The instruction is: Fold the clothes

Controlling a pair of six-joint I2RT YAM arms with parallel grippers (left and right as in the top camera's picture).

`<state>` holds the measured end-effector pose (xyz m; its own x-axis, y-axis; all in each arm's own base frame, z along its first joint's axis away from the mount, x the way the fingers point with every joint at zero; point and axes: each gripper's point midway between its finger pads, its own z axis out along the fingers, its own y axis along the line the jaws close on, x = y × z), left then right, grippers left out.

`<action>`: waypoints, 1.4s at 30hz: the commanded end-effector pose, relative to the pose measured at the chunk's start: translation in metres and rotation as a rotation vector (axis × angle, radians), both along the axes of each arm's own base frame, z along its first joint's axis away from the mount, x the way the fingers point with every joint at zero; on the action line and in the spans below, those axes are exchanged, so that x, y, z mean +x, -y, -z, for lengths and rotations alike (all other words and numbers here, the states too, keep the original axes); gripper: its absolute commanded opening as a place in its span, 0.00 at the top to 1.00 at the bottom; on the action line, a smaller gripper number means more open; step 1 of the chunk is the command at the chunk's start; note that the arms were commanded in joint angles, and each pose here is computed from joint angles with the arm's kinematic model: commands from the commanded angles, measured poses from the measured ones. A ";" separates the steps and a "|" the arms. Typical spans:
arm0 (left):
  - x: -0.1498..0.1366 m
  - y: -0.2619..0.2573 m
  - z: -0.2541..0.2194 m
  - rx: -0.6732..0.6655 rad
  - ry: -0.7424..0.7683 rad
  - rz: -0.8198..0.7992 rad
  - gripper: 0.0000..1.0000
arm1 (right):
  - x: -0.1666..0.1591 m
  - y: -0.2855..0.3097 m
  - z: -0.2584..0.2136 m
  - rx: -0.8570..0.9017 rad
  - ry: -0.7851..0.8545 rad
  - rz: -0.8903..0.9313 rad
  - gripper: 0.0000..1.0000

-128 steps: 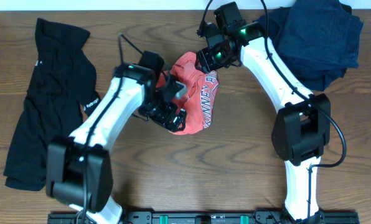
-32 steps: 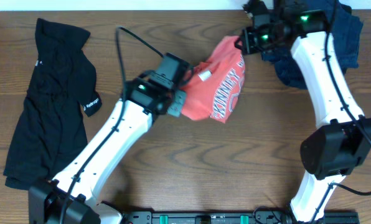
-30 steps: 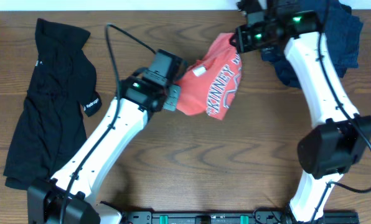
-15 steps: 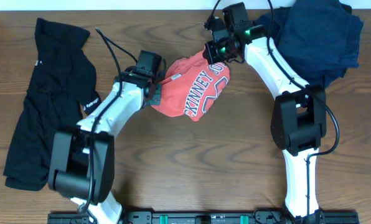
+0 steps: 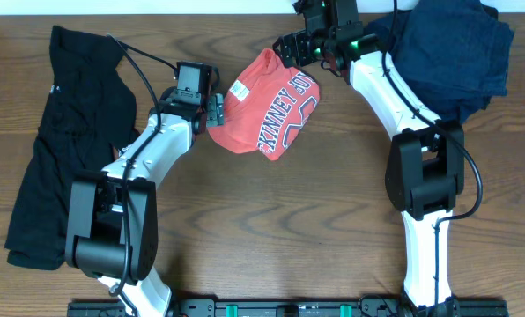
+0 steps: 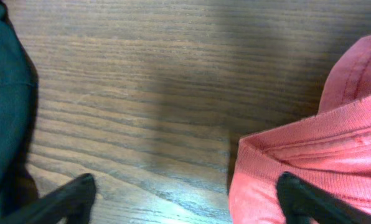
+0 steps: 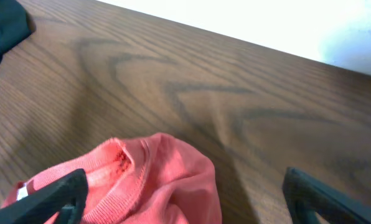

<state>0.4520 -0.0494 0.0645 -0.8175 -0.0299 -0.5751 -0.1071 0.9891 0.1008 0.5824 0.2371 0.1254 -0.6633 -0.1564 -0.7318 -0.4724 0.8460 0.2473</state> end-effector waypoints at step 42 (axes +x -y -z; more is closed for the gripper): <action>-0.015 -0.021 -0.058 -0.108 -0.005 0.149 0.02 | -0.135 -0.054 0.029 -0.001 -0.563 0.065 0.24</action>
